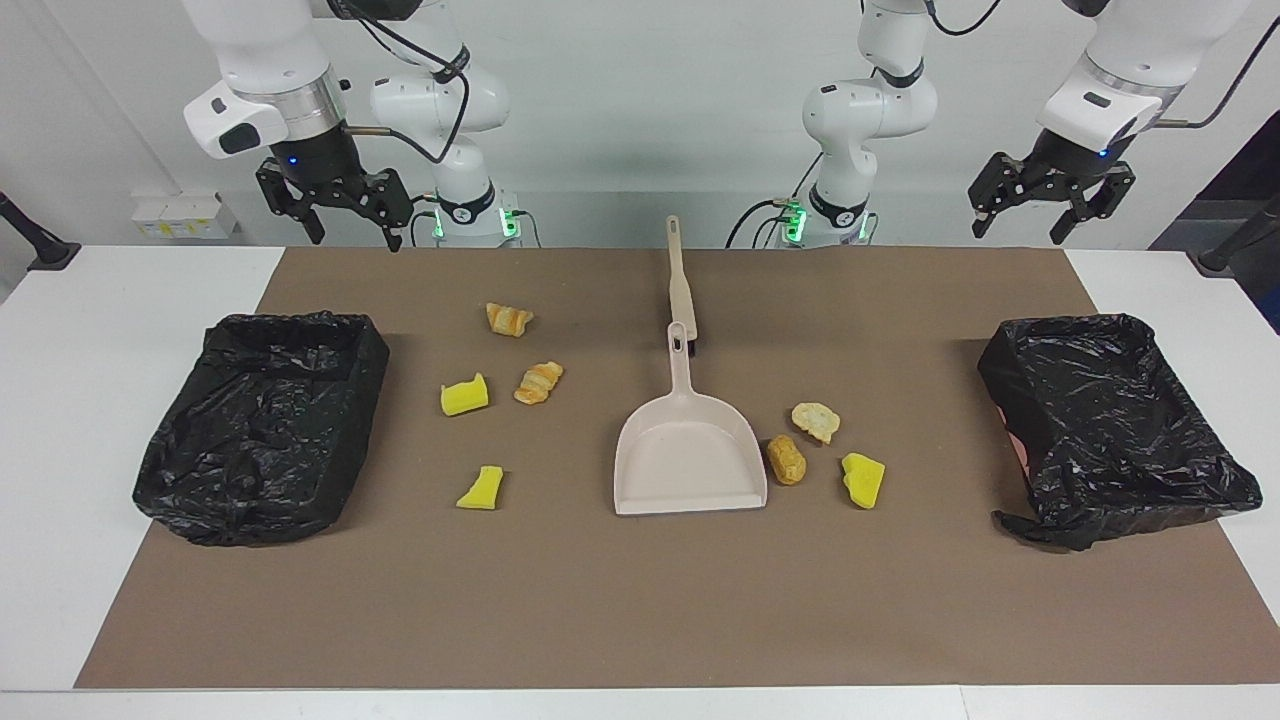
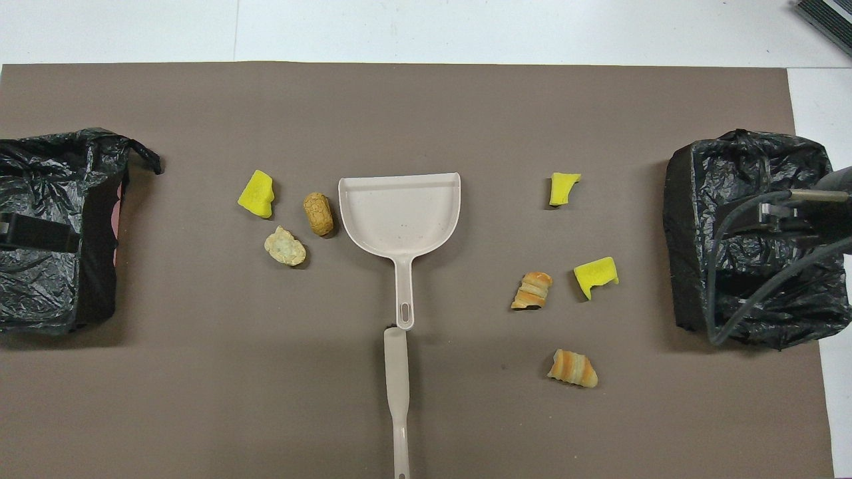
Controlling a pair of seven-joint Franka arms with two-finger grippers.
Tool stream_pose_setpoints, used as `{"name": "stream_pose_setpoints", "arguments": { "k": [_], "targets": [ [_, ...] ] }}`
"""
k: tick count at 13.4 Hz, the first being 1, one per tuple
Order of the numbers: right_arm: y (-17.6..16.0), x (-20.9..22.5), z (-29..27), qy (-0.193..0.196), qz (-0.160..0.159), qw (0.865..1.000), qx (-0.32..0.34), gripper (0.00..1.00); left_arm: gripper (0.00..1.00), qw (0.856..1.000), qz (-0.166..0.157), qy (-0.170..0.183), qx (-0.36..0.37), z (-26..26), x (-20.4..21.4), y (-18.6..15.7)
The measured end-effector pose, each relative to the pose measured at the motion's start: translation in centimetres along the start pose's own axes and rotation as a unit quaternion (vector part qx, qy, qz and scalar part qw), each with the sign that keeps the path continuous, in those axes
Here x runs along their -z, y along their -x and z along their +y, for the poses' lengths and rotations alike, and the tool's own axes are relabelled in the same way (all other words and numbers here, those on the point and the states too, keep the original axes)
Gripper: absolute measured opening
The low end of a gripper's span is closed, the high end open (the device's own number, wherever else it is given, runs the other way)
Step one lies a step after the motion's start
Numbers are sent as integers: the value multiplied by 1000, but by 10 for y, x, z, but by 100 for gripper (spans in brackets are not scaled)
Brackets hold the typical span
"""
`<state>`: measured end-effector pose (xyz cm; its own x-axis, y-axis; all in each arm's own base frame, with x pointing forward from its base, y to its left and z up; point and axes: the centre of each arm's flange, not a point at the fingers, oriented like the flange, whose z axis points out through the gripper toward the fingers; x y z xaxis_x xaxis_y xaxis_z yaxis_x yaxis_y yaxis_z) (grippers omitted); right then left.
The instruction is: Sweep and dump trash in bin
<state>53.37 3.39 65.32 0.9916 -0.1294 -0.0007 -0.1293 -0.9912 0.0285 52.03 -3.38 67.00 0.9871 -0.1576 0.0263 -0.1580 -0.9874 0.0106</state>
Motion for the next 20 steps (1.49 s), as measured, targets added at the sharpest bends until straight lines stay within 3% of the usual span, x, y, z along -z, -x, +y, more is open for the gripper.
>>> {"name": "stream_pose_setpoints", "arguments": {
  "k": [10,13,20],
  "targets": [
    [0,0,0,0,0,1000,0,100,100,1000,-1,0,2,1,0,0],
    [0,0,0,0,0,1000,0,100,100,999,-36,3,4,1,-2,11],
    [0,0,0,0,0,1000,0,100,100,999,-40,3,9,-1,1,16]
  ]
}}
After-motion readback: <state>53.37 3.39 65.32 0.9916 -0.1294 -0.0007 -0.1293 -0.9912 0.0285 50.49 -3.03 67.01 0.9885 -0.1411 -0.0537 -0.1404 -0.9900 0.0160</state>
